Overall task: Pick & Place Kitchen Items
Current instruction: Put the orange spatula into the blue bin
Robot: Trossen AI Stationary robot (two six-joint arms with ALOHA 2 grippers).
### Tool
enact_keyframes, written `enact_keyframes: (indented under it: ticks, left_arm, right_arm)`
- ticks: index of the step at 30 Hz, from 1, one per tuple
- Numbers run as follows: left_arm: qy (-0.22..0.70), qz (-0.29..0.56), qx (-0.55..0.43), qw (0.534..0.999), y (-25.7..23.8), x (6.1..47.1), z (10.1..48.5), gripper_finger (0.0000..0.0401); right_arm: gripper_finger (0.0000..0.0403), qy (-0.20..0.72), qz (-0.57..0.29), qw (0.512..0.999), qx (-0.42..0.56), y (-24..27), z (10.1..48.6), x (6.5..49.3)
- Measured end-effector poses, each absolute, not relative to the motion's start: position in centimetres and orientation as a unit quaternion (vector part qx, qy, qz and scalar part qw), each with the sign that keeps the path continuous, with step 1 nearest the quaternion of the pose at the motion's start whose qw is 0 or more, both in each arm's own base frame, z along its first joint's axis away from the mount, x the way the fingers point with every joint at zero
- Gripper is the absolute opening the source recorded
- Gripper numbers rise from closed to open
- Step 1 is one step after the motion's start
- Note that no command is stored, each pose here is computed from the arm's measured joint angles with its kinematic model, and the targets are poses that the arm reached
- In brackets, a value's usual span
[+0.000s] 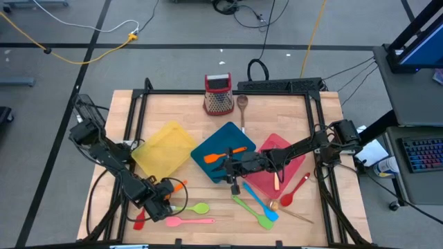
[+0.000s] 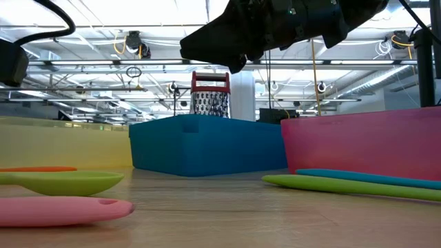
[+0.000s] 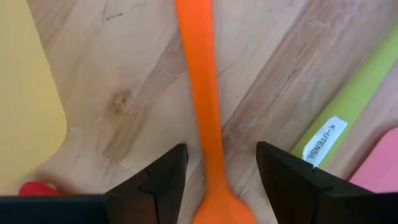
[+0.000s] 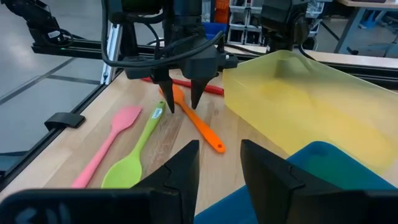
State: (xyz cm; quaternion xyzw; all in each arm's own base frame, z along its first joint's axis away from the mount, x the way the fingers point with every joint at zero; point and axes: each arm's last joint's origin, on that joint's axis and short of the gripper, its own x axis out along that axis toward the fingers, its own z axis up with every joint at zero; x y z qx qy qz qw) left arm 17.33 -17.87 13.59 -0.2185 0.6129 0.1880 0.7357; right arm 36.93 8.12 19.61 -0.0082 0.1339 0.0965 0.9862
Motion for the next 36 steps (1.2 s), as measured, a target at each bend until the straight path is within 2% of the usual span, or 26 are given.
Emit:
enact_keyframes:
  ticks: [7, 19, 22, 31, 33, 36]
  left_arm:
    - [0.629, 0.155, -0.18, 0.74, -17.82, 17.25, 13.56, 0.0202]
    - [0.624, 0.163, -0.184, 0.742, -17.78, 17.26, 13.54, 0.0198]
    - [0.622, 0.164, -0.183, 0.743, -17.76, 17.27, 13.51, 0.0171]
    - [0.603, 0.171, -0.191, 0.755, -17.81, 17.48, 13.54, 0.0018]
    - [0.597, 0.178, -0.195, 0.758, -17.79, 17.53, 13.58, 0.0015]
    - [0.59, 0.183, -0.2, 0.76, -17.8, 17.58, 13.56, 0.0033]
  right_arm:
    - [0.011, 0.134, 0.096, 0.986, -0.005, 8.12, 19.61, 36.93]
    - [0.011, 0.134, 0.096, 0.986, -0.005, 8.12, 19.61, 36.93]
    - [0.011, 0.134, 0.096, 0.986, -0.005, 8.12, 19.61, 36.93]
    - [0.011, 0.134, 0.097, 0.986, -0.009, 8.12, 19.61, 36.93]
    - [0.011, 0.134, 0.096, 0.986, -0.009, 8.12, 19.61, 36.93]
    - [0.011, 0.134, 0.097, 0.986, -0.009, 8.12, 19.61, 36.93]
